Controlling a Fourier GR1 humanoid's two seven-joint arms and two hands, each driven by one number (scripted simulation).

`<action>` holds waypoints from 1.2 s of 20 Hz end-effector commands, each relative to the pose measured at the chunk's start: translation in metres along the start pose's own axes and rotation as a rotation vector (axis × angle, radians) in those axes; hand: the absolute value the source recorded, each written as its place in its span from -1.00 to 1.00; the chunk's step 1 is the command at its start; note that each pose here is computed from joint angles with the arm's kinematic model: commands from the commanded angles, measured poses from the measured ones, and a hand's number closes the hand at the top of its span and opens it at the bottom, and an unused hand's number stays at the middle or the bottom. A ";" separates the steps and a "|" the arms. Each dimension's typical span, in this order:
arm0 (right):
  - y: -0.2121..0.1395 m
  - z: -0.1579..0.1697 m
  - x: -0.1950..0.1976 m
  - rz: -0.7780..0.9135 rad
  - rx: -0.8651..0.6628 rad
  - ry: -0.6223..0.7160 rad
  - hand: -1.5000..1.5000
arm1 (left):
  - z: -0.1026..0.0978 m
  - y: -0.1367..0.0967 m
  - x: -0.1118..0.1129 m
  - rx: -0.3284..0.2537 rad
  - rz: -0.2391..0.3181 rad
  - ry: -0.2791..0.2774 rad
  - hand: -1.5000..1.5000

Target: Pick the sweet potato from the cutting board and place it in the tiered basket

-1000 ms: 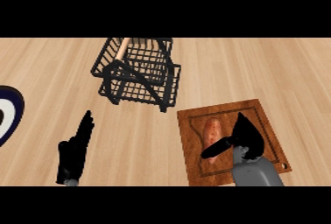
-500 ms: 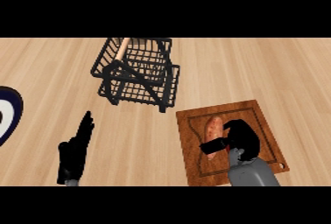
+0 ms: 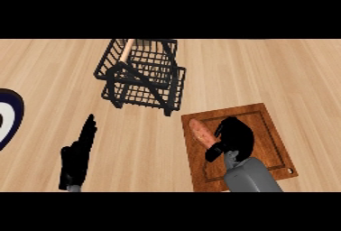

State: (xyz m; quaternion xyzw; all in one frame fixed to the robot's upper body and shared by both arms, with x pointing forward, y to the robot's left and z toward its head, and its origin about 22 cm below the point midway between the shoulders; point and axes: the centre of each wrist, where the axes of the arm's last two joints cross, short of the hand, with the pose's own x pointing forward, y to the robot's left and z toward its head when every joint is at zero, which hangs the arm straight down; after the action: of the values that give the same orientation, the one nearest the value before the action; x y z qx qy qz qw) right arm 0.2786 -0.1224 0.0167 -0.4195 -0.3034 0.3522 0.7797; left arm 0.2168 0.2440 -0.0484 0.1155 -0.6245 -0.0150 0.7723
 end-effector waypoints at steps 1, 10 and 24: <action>0.011 0.017 0.016 0.259 0.034 -0.294 1.00 | 0.001 -0.008 -0.004 -0.025 -0.002 0.048 0.00; -0.054 0.060 0.020 -0.015 -0.089 -0.563 1.00 | 0.001 0.006 -0.001 0.009 0.020 0.065 0.00; -0.199 0.172 0.007 -0.270 -0.459 -0.748 1.00 | -0.004 0.017 -0.002 0.010 0.002 0.050 0.00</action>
State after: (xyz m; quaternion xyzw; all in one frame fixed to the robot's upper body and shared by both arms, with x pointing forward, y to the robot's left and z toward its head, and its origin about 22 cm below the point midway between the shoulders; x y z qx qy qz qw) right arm 0.2116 -0.1218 0.2325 -0.3507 -0.6907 0.3012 0.5561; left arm 0.2119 0.2535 -0.0480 0.1180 -0.6198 -0.0057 0.7758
